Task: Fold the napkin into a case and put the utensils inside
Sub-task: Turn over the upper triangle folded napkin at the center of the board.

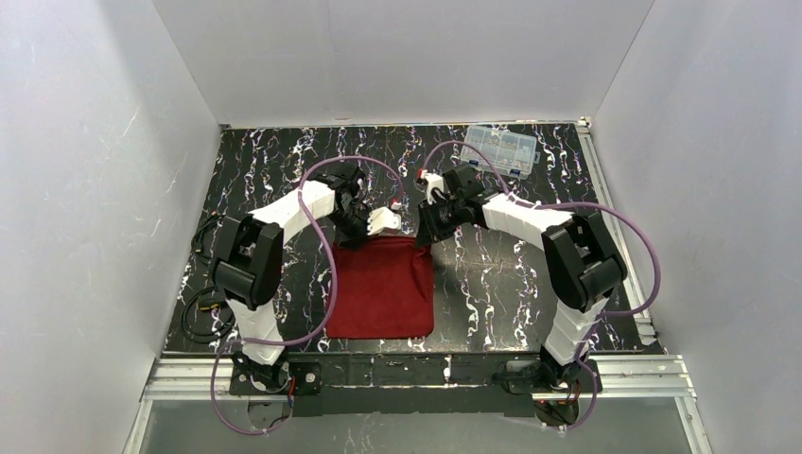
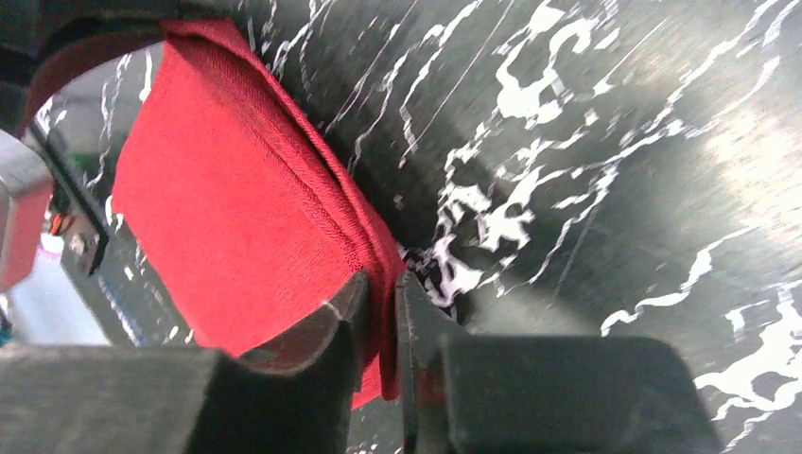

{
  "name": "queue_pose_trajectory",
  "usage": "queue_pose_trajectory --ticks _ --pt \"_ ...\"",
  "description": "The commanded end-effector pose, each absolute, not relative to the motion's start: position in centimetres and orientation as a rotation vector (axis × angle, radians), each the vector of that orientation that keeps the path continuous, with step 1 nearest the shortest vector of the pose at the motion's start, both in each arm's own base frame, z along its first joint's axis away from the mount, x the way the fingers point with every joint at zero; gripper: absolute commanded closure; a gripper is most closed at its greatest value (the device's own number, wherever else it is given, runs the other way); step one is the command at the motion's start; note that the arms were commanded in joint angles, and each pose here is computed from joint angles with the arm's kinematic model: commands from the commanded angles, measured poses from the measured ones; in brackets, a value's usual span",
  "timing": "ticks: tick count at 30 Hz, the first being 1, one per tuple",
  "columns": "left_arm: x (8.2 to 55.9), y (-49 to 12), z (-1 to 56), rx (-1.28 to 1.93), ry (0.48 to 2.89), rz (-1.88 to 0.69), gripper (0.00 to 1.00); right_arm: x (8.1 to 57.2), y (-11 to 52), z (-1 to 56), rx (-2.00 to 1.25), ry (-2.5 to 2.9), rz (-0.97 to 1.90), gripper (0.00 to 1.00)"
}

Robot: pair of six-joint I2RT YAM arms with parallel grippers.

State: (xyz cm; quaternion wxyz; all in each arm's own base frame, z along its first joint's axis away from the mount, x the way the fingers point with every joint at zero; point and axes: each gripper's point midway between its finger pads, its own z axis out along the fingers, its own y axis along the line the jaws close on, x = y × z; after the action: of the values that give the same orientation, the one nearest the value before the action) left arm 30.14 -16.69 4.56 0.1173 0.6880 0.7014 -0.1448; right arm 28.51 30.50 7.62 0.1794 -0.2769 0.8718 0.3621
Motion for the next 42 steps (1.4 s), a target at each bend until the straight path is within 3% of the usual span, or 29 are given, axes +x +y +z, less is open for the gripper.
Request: queue_pose_trajectory --ticks 1,2,3,4,11,15,16,17,21,29,36,42 --pt "33.0 -16.0 4.6 1.942 2.106 -0.312 0.99 33.2 31.0 9.2 -0.812 2.343 0.920 0.66" --pt "33.3 -15.9 4.3 1.933 2.117 -0.300 0.94 33.8 31.0 9.1 -0.810 2.341 0.901 0.50" --pt "33.6 -15.8 4.2 1.926 2.122 -0.283 0.91 34.3 30.9 9.0 -0.808 2.337 0.870 0.18" --pt "34.0 -15.8 4.1 1.911 2.124 -0.270 0.85 34.9 30.9 9.1 -0.802 2.330 0.843 0.03" --pt "36.2 -16.2 6.6 1.738 2.143 -0.276 0.57 38.1 29.1 12.7 -0.671 2.247 0.635 0.01" --pt "37.1 -16.0 9.1 1.618 2.156 -0.340 0.21 37.3 27.9 14.1 -0.581 2.202 0.615 0.05" --pt "37.1 -15.8 9.5 1.600 2.164 -0.352 0.06 36.8 27.8 14.1 -0.567 2.209 0.626 0.08" --pt "37.1 -15.6 9.7 1.589 2.170 -0.361 0.02 36.1 27.6 13.6 -0.559 2.228 0.635 0.10" --pt "36.5 -14.5 10.0 1.599 2.158 -0.369 0.04 34.0 27.5 12.5 -0.525 2.274 0.672 0.18" --pt "34.4 -12.4 7.3 1.620 2.237 -0.391 0.29 32.2 28.2 9.8 -0.446 2.349 0.788 0.36" --pt "34.4 -11.5 6.4 1.502 2.332 -0.398 0.49 32.3 29.7 8.6 -0.403 2.353 0.881 0.38" --pt "33.8 -11.1 5.5 1.426 2.371 -0.398 0.50 32.3 29.8 6.9 -0.380 2.374 0.883 0.44"
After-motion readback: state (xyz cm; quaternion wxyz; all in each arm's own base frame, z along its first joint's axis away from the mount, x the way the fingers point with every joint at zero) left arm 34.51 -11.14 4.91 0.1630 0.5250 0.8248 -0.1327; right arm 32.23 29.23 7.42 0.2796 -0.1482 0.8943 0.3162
